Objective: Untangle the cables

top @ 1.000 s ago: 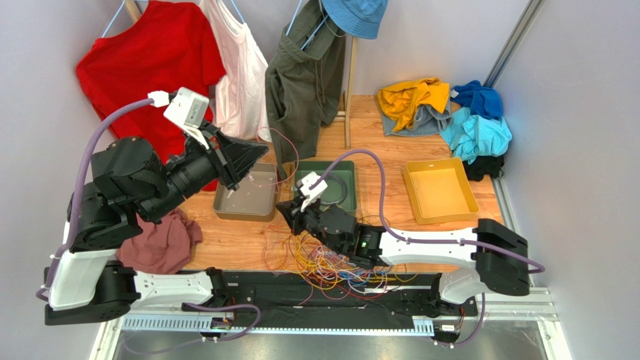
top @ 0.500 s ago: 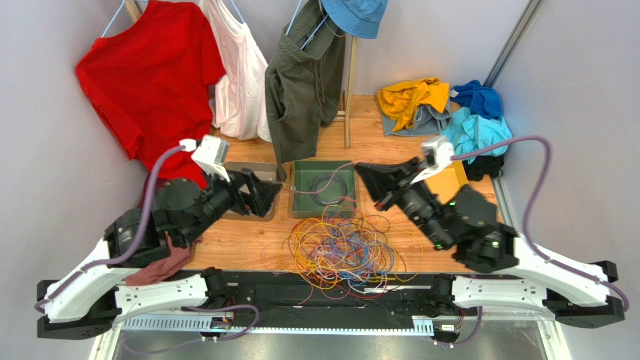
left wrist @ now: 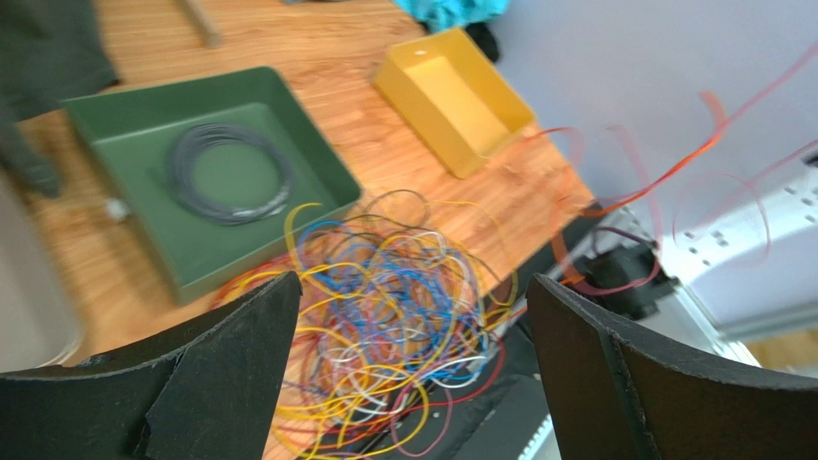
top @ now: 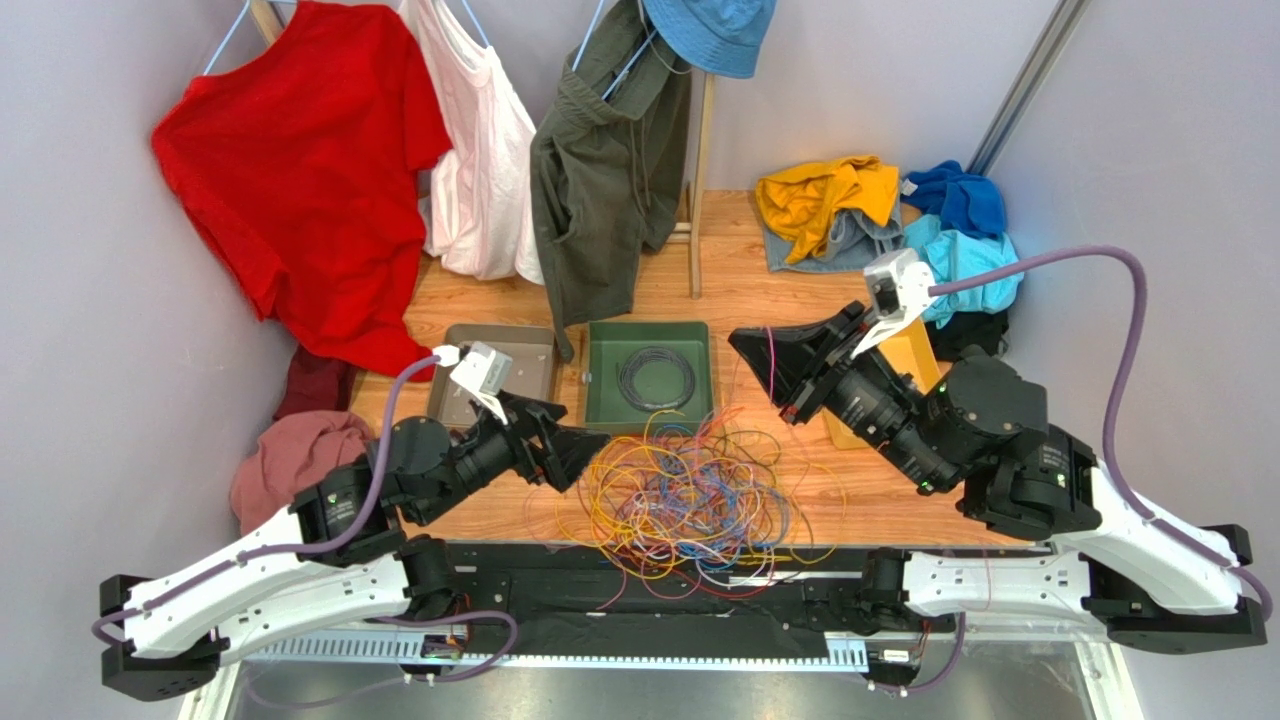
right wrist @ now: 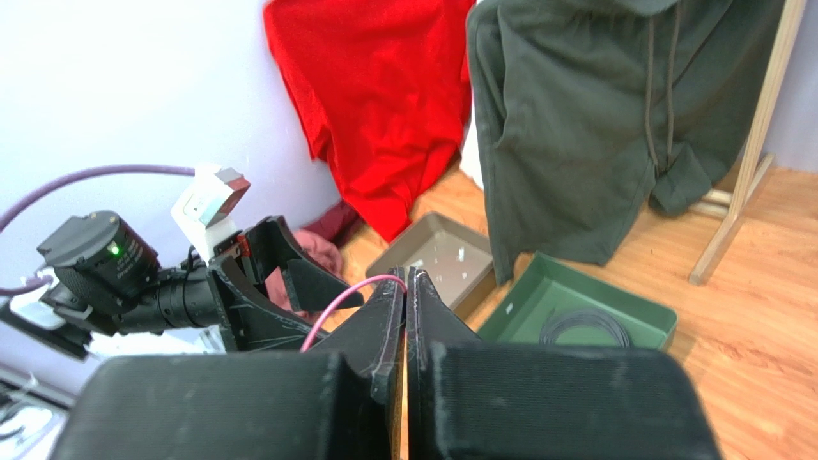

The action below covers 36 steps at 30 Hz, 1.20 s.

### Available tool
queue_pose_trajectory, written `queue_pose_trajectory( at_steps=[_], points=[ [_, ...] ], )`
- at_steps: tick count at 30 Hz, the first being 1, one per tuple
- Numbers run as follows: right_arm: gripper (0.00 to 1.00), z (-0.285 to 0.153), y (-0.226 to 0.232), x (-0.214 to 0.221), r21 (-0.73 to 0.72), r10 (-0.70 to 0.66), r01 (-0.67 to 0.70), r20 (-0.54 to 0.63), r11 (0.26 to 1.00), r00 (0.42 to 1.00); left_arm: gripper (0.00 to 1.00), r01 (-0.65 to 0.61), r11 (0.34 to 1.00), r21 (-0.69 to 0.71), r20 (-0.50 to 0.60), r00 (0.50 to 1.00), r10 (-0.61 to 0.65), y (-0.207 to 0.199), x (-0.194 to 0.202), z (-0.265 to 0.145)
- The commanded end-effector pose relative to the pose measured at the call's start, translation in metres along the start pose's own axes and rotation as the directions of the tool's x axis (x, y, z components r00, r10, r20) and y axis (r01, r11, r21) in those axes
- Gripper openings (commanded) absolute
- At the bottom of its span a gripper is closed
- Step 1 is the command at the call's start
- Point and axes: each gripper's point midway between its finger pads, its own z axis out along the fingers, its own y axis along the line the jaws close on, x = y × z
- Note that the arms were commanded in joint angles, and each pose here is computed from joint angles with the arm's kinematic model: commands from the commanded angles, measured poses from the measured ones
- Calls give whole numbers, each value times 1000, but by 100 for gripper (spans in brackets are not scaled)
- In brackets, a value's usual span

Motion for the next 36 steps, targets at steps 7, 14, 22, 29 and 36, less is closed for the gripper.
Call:
queue_pose_trajectory(
  at_steps=[7,14,22,29,36],
  points=[
    [0,-11,16,23,-120,27,-36,-74,992,997,91,-66,909,412,58,997,46,-88,-10,24],
    [0,-16,17,28,-141,22,-35,-94,989,995,89,-94,900,427,115,992,49,-88,-13,23],
    [0,-22,17,23,-159,19,-33,-84,987,996,87,-105,913,394,70,994,84,-76,9,33],
    [0,-32,23,6,-204,39,-50,-60,978,997,87,-71,929,364,22,997,68,-61,42,51],
    [0,-44,36,-11,-280,74,-86,-53,956,996,90,-57,906,419,4,998,61,-66,62,58]
  ],
)
